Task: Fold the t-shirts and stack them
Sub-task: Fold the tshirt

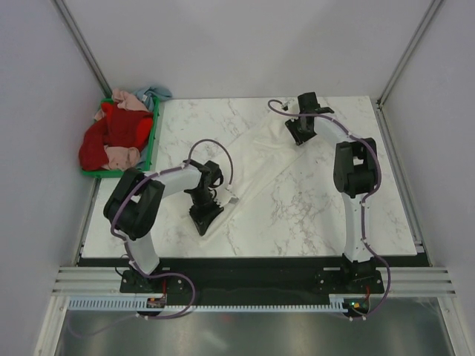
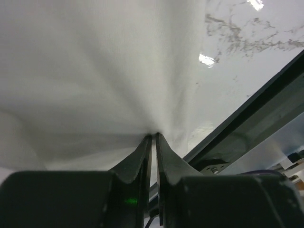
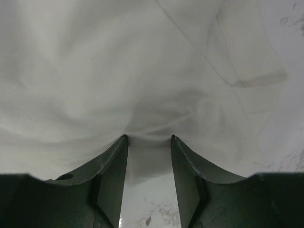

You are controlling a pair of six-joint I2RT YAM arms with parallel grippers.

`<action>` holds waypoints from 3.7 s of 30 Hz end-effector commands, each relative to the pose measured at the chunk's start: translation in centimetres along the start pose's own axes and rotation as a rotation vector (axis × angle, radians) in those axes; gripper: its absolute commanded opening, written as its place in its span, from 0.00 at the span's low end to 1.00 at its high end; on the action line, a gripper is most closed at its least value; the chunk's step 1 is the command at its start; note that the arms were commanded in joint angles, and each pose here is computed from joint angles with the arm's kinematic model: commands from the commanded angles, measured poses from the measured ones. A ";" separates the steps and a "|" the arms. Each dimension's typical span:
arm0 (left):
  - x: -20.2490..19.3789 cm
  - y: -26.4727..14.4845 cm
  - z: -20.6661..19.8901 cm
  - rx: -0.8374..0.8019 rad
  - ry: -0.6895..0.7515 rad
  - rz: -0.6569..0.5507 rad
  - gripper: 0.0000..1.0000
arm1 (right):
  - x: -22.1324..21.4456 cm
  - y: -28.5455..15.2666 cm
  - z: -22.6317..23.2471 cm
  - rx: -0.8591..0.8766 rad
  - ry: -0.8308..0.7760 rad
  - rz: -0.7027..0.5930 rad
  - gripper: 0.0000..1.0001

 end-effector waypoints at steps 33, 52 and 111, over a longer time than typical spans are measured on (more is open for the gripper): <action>8.5 -2.4 -10.9 -0.004 0.421 -0.090 0.22 | 9.2 -11.2 2.5 -0.032 -0.030 -0.311 0.54; 7.1 5.3 -7.9 -0.032 0.398 -0.016 0.17 | 6.5 -3.0 5.2 0.101 -0.023 -0.176 0.50; 0.0 -6.5 -1.0 -0.221 -0.954 -0.576 0.62 | -18.6 -17.7 20.9 0.697 0.636 0.320 0.68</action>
Point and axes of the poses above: each gripper's point midway between its finger pads, its own y axis out along the fingers, its own z axis along the line the jaws close on, x = y × z, the point moved 6 cm from there along -y, back along the fingers
